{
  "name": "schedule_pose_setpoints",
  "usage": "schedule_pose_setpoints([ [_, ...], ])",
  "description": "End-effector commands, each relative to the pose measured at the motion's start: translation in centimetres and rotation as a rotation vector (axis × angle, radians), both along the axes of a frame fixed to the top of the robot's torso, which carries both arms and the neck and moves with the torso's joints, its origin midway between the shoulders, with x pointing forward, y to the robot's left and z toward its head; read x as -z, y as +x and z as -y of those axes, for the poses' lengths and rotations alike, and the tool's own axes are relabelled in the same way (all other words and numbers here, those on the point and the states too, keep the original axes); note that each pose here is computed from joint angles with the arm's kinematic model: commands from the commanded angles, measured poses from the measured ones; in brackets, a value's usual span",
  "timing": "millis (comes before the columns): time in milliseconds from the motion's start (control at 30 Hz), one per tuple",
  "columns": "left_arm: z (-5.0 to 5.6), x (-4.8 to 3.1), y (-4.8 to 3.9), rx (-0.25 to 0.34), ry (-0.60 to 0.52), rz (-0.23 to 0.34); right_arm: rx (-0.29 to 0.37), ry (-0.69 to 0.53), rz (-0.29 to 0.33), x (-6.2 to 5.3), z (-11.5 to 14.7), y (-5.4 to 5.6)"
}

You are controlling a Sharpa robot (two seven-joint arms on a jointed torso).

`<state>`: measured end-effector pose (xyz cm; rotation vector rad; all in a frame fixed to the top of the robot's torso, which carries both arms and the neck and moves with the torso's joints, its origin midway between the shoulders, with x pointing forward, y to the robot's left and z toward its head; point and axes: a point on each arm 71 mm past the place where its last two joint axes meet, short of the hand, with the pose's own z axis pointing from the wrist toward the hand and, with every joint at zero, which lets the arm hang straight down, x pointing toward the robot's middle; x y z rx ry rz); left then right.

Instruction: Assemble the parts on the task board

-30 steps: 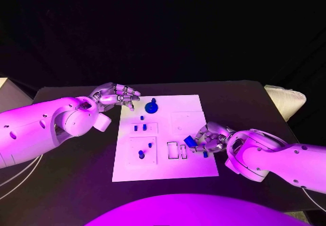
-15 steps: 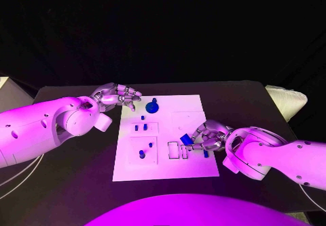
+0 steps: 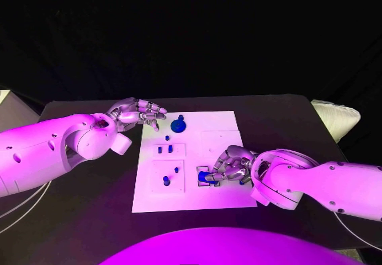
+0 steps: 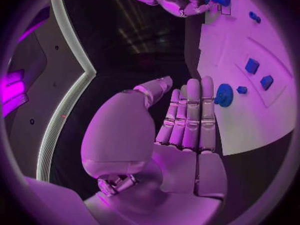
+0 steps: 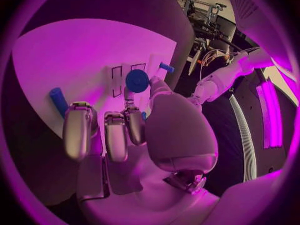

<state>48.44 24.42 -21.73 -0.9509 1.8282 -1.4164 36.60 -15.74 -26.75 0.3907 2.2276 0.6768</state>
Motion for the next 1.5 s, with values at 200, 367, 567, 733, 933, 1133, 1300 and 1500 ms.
schedule_pose_setpoints([
  [200, 0.2, -0.11, -0.19, 0.021, -0.010, -0.003, -0.047, -0.053, 0.003, 0.5, -0.4, 0.3],
  [367, 0.1, -0.13, -0.22, 0.020, -0.009, -0.003, -0.045, -0.071, 0.054, 0.6, -0.4, 0.5],
  [567, 0.0, -0.14, -0.23, 0.018, -0.008, -0.003, -0.064, -0.086, 0.090, 0.5, -0.7, 0.4],
  [733, 0.0, -0.14, -0.23, 0.018, -0.008, -0.003, -0.094, -0.088, 0.079, 0.5, -1.1, 0.1],
  [933, 0.0, -0.14, -0.22, 0.017, -0.008, -0.002, -0.151, -0.113, 0.047, 0.8, -1.5, -0.3],
  [1133, 0.0, -0.14, -0.23, 0.017, -0.007, -0.002, -0.179, -0.147, 0.055, 0.8, -1.5, -0.4],
  [1300, -0.1, -0.14, -0.23, 0.017, -0.006, -0.002, -0.192, -0.174, 0.080, 0.7, -1.6, -0.3],
  [1500, -0.1, -0.13, -0.23, 0.016, -0.006, -0.002, -0.204, -0.188, 0.089, 0.7, -1.7, -0.3],
])
